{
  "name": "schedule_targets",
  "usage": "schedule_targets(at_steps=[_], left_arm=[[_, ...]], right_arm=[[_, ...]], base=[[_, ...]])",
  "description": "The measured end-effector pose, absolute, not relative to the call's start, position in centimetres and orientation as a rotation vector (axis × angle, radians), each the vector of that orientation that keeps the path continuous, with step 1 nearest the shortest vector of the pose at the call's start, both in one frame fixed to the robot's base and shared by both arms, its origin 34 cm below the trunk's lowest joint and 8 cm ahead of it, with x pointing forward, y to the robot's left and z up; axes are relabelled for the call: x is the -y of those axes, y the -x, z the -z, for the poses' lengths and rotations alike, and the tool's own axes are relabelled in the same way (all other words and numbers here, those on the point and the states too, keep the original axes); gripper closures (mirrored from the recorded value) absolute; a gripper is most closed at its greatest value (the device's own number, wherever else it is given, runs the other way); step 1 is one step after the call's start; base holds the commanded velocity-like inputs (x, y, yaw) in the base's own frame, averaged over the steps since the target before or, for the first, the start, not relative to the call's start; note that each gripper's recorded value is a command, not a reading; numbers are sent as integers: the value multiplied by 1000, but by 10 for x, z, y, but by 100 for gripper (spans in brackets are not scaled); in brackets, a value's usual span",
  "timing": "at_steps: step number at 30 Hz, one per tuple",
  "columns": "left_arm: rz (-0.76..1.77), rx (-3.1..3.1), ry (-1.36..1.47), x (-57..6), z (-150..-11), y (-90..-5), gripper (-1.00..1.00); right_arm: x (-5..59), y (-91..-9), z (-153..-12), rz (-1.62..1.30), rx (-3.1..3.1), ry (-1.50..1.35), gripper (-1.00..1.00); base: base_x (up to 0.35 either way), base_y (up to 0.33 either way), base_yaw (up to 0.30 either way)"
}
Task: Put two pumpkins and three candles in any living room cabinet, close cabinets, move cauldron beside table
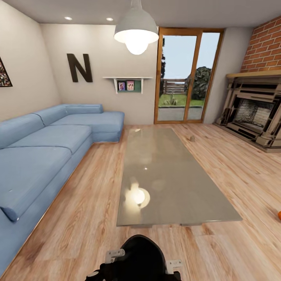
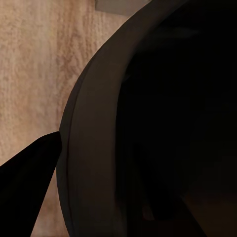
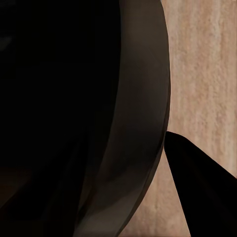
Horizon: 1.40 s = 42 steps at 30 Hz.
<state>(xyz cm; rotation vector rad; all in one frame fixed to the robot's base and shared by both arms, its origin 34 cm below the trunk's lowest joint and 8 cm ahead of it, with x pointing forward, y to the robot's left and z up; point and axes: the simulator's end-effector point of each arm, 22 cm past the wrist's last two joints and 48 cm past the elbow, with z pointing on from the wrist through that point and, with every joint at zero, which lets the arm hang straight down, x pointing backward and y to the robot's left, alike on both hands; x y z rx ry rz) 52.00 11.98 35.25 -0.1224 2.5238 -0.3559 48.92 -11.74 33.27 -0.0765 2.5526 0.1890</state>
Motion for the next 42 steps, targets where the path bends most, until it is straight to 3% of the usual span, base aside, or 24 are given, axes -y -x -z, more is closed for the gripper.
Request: schedule_targets(at_steps=[42], left_arm=[[356, -2524, 121, -120, -307, -509, 100]], right_arm=[[117, -479, -287, -189, -2552, 75, 100]], base=[[11, 0, 0]])
